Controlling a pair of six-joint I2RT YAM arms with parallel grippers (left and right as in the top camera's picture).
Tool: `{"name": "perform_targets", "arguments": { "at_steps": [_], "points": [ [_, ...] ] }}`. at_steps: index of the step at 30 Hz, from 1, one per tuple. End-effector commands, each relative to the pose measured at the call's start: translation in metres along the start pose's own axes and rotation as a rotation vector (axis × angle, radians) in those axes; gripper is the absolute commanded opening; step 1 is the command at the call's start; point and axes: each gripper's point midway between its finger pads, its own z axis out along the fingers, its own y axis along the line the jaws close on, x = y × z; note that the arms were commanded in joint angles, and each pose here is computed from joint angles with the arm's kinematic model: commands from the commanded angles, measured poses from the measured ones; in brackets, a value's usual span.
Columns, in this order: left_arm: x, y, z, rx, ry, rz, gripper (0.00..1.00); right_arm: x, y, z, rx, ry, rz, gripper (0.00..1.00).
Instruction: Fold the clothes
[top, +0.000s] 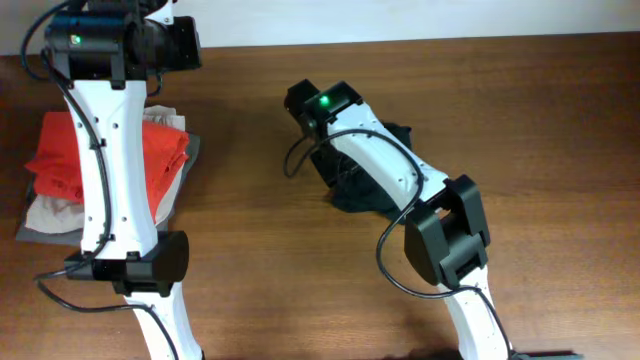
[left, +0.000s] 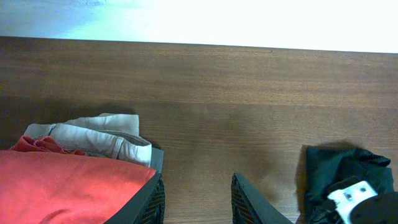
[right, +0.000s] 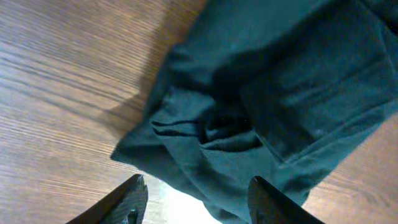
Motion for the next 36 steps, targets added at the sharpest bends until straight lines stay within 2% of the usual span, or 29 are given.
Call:
{"name": "perform_targets", "arguments": {
  "at_steps": [1, 3, 4, 5, 8, 11, 16, 19, 25, 29, 32, 36],
  "points": [
    [-0.003, 0.001, -0.01, -0.005, -0.021, 0.017, 0.35, -0.001, -0.028, -0.026, -0.089, -0.053, 0.13, 0.57],
    [-0.002, 0.001, -0.01, -0.005, -0.019, 0.03, 0.35, 0.0, -0.054, -0.024, -0.203, -0.037, 0.253, 0.55],
    [-0.002, 0.001, -0.01, -0.005, -0.018, 0.037, 0.35, 0.001, -0.061, -0.022, -0.248, -0.027, 0.286, 0.5],
    [-0.002, 0.001, -0.01, -0.005, -0.018, 0.042, 0.35, 0.002, -0.069, -0.018, -0.295, -0.015, 0.321, 0.39],
    [-0.002, 0.001, -0.01, -0.005, -0.018, 0.042, 0.35, 0.008, -0.094, -0.004, -0.382, 0.012, 0.418, 0.15],
    [-0.002, 0.001, -0.01, -0.005, -0.019, 0.042, 0.36, 0.013, -0.106, 0.01, -0.443, 0.042, 0.477, 0.04],
    [-0.003, 0.001, -0.01, -0.005, -0.023, 0.041, 0.35, 0.016, -0.088, 0.038, -0.506, 0.077, 0.489, 0.04],
    [-0.003, 0.001, -0.009, -0.005, -0.022, 0.041, 0.36, 0.004, -0.066, 0.049, -0.568, 0.037, 0.473, 0.04],
    [-0.002, 0.001, -0.01, -0.005, -0.017, 0.041, 0.36, -0.053, -0.017, 0.044, -0.709, -0.182, 0.414, 0.04],
    [0.001, 0.002, -0.01, -0.006, -0.007, 0.042, 0.35, -0.077, 0.004, 0.018, -0.708, -0.324, 0.247, 0.04],
    [0.001, 0.002, -0.01, -0.006, -0.006, 0.042, 0.36, -0.077, 0.001, 0.0, -0.686, -0.347, 0.183, 0.04],
    [0.001, 0.002, -0.01, -0.006, -0.006, 0.042, 0.35, -0.06, -0.032, -0.017, -0.611, -0.282, 0.246, 0.04]
  ]
}}
